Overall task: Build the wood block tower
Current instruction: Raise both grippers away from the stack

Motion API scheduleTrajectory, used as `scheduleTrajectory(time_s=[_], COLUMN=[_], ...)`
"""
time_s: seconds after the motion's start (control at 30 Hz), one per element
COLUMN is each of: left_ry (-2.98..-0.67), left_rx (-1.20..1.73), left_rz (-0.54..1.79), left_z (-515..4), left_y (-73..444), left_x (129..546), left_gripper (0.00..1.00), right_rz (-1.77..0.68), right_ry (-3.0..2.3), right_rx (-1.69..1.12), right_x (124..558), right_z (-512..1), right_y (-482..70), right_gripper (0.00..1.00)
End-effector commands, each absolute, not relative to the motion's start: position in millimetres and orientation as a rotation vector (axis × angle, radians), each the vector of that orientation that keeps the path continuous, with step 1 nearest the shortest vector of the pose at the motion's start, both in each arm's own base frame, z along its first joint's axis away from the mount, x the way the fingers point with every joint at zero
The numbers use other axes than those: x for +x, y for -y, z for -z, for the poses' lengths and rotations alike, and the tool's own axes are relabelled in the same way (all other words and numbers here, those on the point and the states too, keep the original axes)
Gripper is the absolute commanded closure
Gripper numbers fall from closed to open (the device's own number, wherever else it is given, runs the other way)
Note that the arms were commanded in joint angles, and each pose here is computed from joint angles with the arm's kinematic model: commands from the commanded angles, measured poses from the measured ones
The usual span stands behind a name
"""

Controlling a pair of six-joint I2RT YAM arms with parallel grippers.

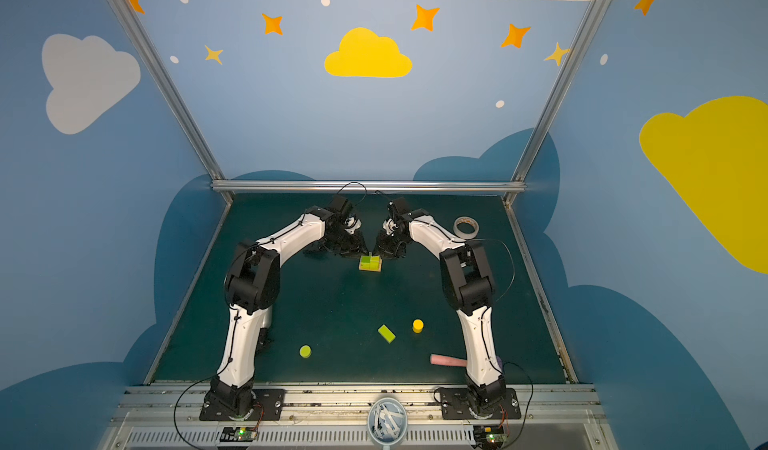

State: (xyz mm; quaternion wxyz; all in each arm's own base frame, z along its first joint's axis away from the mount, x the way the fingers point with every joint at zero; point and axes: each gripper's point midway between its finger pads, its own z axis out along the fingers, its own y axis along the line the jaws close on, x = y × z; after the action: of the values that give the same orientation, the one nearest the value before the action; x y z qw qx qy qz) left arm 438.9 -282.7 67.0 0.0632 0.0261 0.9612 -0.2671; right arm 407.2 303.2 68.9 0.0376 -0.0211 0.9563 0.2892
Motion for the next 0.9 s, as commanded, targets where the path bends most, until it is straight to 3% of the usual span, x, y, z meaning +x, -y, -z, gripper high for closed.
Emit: scheduleTrajectory(time_s=[0.0, 0.3, 0.6, 0.87], left_ry=[-2.919, -2.865, -2.749, -2.658], left_rx=[0.063, 0.06, 0.112, 0.291], left_rz=[0.775, 0.749, 0.743, 0.671], left_z=[-62, -80, -132, -181], left_y=[278, 273, 264, 257], left_x=[441, 445, 435, 396], left_gripper=[0.6, 0.56, 0.52, 0.5], right_rz=[-0.867, -0.852, -0.834, -0.78], right_ry=[-2.935, -2.895, -2.825, -2.771], right_rx=[-0.065, -0.069, -0.066, -0.008], right_x=[405, 404, 394, 375], right_z=[-75, -92, -125, -149], right_y=[-303, -298, -284, -259], right_gripper=[0.58, 0.35, 0.3, 0.28])
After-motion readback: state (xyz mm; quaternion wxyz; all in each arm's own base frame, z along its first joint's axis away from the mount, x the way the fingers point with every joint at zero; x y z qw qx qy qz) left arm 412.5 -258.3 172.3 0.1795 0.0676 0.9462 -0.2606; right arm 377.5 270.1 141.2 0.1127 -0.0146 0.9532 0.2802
